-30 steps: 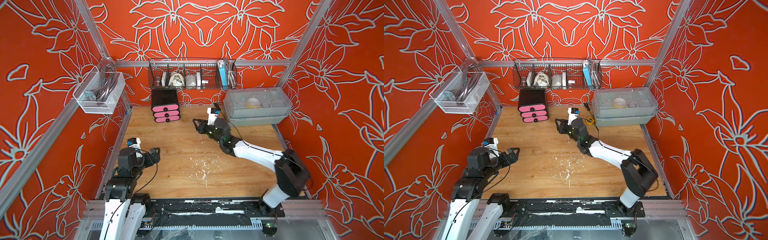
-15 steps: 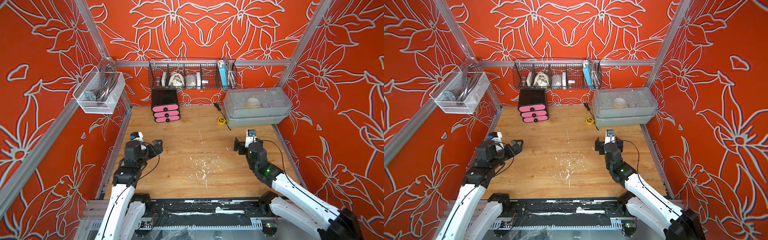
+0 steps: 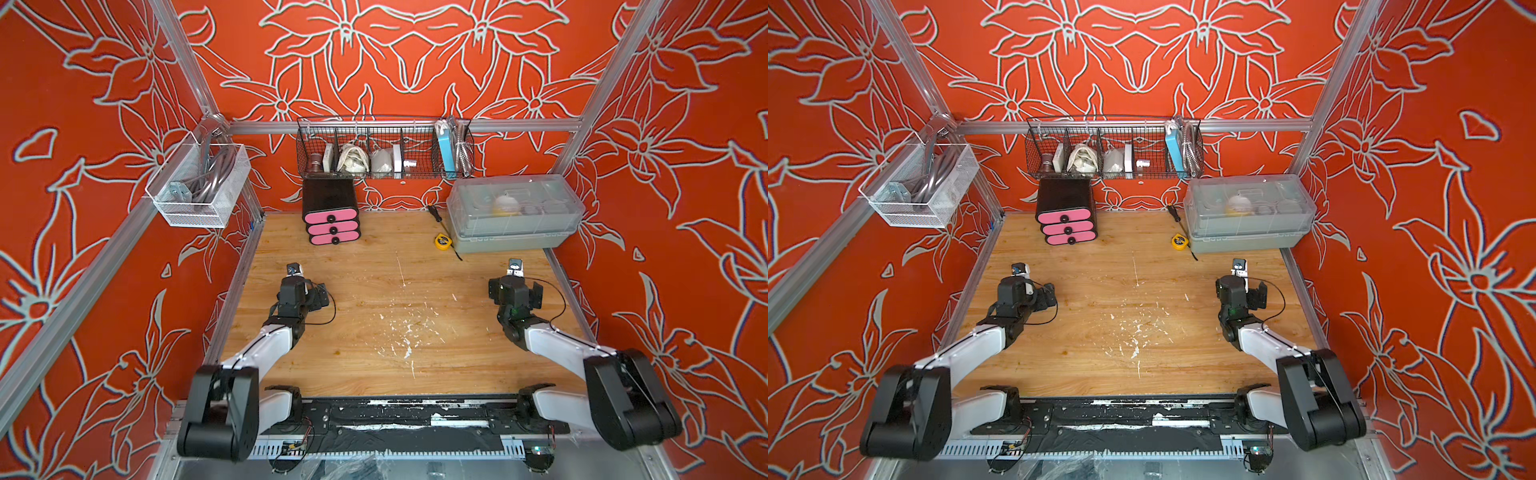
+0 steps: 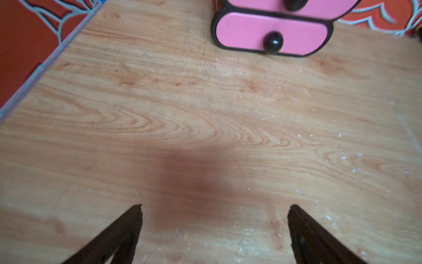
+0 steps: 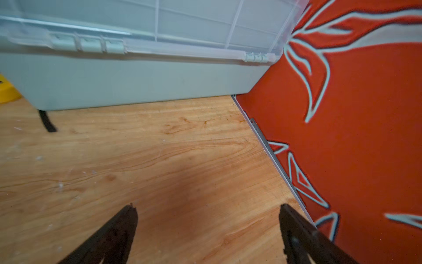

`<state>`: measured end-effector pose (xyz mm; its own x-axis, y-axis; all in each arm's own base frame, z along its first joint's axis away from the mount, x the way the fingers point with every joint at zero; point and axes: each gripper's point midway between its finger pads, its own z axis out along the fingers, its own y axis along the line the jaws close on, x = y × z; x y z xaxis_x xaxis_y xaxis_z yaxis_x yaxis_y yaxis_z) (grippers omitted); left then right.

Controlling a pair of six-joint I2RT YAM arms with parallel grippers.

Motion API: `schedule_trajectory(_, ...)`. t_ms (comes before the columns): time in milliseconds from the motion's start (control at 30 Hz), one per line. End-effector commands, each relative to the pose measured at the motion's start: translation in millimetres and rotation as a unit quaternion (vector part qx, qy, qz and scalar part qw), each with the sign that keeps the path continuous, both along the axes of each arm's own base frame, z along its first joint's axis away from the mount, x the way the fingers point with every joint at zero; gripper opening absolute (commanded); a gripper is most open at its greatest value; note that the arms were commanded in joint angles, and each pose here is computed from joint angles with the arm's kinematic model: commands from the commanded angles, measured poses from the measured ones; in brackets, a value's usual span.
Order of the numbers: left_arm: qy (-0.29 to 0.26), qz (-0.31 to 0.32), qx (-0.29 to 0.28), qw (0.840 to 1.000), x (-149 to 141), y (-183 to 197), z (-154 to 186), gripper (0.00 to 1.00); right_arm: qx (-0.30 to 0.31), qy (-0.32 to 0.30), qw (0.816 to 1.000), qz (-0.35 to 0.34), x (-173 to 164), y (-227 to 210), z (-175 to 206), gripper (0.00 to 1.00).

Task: Place the cookies into the drawer by color
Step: Reset both arms

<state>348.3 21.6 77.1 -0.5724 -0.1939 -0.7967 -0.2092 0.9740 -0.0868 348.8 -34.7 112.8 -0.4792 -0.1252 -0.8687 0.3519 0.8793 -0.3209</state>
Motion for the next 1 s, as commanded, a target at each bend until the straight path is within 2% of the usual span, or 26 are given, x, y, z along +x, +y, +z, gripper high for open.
schedule_trajectory(0, -0.058, -0.023, 0.045, 0.997, 34, 2, 19, 0.98, 0.011, -0.02, 1.0, 0.014, 20, -3, -2, 1.0)
schedule_trajectory(33, -0.048, -0.024, 0.044, 0.998, 38, 2, 13, 0.98, 0.011, -0.03, 0.999, 0.022, 27, -3, -1, 1.0)
schedule_trajectory(67, -0.046, -0.03, 0.044, 0.997, 40, 0, 10, 0.98, 0.022, -0.006, 1.0, 0.019, 23, -4, -5, 1.0)
schedule_trajectory(100, -0.039, -0.047, 0.039, 0.997, 37, -6, 10, 0.98, 0.034, -0.022, 0.999, 0.03, 21, -4, -6, 1.0)
schedule_trajectory(200, -0.086, -0.083, 0.024, 0.993, 23, -16, 10, 0.98, 0.044, -0.047, 0.995, 0.076, 14, 8, -7, 1.0)
schedule_trajectory(233, -0.101, -0.08, 0.014, 0.992, 18, -14, 5, 0.98, 0.05, -0.048, 0.994, 0.087, 13, 10, -14, 1.0)
schedule_trajectory(267, -0.126, -0.076, 0.005, 0.989, 19, -10, 7, 0.98, 0.042, -0.074, 0.992, 0.088, 17, 9, -11, 1.0)
schedule_trajectory(333, -0.103, -0.077, 0.001, 0.992, 17, -9, 5, 0.98, 0.057, -0.04, 0.994, 0.082, 15, 7, -16, 1.0)
schedule_trajectory(400, -0.124, -0.075, 0.004, 0.989, 20, -9, 9, 0.98, 0.051, -0.069, 0.993, 0.08, 18, 4, -12, 1.0)
schedule_trajectory(433, -0.108, -0.076, 0.003, 0.991, 18, -9, 7, 0.98, 0.056, -0.05, 0.994, 0.077, 16, 5, -15, 1.0)
schedule_trajectory(500, -0.12, -0.076, 0.004, 0.99, 19, -9, 8, 0.98, 0.057, -0.046, 0.995, 0.073, 17, 3, -13, 1.0)
schedule_trajectory(967, -0.112, -0.077, 0.004, 0.991, 19, -10, 8, 0.98, 0.057, -0.045, 0.995, 0.074, 17, 3, -13, 1.0)
